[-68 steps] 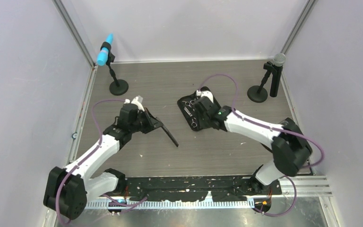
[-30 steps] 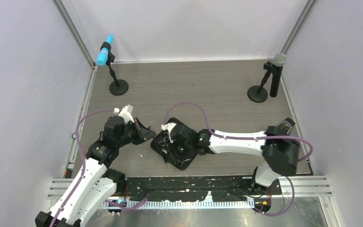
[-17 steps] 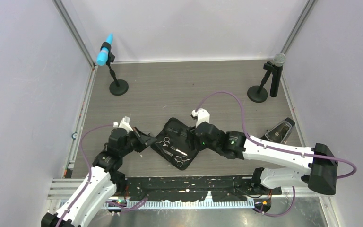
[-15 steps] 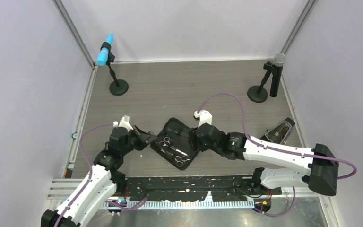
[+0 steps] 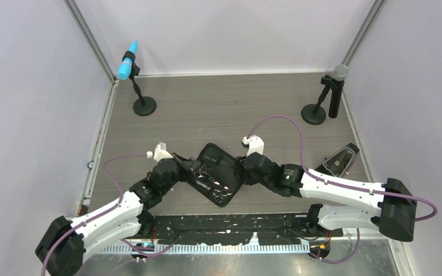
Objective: Sort the hair-cutting tools
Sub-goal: Place the comb in the hairdressing tool bag.
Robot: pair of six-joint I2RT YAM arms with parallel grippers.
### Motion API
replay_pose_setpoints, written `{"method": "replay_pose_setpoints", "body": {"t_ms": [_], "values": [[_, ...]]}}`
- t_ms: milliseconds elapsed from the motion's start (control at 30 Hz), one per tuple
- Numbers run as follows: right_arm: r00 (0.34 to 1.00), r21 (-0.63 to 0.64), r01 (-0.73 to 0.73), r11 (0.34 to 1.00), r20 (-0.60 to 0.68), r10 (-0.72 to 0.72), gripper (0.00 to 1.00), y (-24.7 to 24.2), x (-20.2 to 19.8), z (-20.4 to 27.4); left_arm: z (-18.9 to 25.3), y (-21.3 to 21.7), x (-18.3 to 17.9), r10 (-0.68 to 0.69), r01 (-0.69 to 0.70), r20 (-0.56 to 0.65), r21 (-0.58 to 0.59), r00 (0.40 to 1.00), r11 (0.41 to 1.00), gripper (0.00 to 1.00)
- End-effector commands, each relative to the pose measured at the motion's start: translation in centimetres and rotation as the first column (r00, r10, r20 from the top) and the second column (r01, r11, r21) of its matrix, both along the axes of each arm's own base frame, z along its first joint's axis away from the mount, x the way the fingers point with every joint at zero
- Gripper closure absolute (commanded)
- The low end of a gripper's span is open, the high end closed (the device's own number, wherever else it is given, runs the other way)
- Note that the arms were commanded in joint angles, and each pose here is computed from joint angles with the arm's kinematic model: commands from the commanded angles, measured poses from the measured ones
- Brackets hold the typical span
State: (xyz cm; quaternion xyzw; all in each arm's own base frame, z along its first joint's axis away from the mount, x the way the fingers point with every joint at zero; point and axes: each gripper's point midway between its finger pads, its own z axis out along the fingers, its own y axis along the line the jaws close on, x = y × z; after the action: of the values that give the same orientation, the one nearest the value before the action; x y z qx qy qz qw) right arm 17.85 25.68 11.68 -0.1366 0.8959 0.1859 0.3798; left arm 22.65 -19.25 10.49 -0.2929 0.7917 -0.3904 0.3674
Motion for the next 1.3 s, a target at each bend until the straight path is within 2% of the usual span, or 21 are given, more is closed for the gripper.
{"method": "replay_pose_setpoints", "body": {"t_ms": [0, 133, 300, 500, 567, 700, 833, 1100, 1267], "values": [[0.999, 0.054, 0.029, 0.998, 0.018, -0.030, 0.41, 0.1, 0.6, 0.4, 0.0, 0.9, 2.0, 0.147, -0.146, 0.046, -0.024, 0.988, 0.989, 1.00], [0.999, 0.059, 0.031, 0.998, 0.013, -0.032, 0.41, 0.0, 0.5, 0.1, -1.8, 0.1, 1.8, 0.131, -0.131, 0.012, -0.030, 0.991, 0.991, 1.00], [1.000, 0.065, 0.027, 0.998, 0.011, -0.028, 0.41, 0.0, 0.5, 0.2, -3.3, -0.4, 1.0, 0.092, -0.092, -0.031, -0.006, 0.995, 0.996, 0.94], [1.000, 0.082, 0.009, 0.997, 0.008, -0.010, 0.41, 0.2, 0.2, 0.5, -4.0, 0.9, -0.1, 0.092, -0.090, -0.055, 0.046, 0.994, 0.995, 0.70], [1.000, 0.085, 0.003, 0.996, 0.004, -0.003, 0.41, 0.4, 0.1, 0.5, -4.2, 1.5, -0.5, 0.098, -0.094, -0.059, 0.067, 0.993, 0.993, 0.60], [1.000, 0.080, -0.010, 0.997, -0.017, 0.011, 0.39, 0.6, -0.1, 0.2, -3.7, 2.5, -1.1, 0.105, -0.101, -0.043, 0.088, 0.994, 0.991, 0.46], [0.998, 0.044, 0.018, 0.999, -0.060, -0.016, 0.38, 0.3, -0.3, -0.6, -3.2, 4.2, -1.6, 0.093, -0.089, -0.009, 0.208, 0.996, 0.974, 0.33], [0.974, 0.073, 0.185, 0.980, -0.150, -0.172, 0.38, -0.7, 0.3, -2.6, 0.8, 6.8, -1.8, 0.013, -0.033, 0.050, 0.436, 0.999, 0.899, 0.24], [0.957, 0.115, 0.220, 0.969, -0.216, -0.191, 0.37, 0.0, 1.1, -4.2, 2.3, 7.3, -2.1, -0.068, 0.054, 0.007, 0.538, 0.998, 0.841, 0.21]]}}
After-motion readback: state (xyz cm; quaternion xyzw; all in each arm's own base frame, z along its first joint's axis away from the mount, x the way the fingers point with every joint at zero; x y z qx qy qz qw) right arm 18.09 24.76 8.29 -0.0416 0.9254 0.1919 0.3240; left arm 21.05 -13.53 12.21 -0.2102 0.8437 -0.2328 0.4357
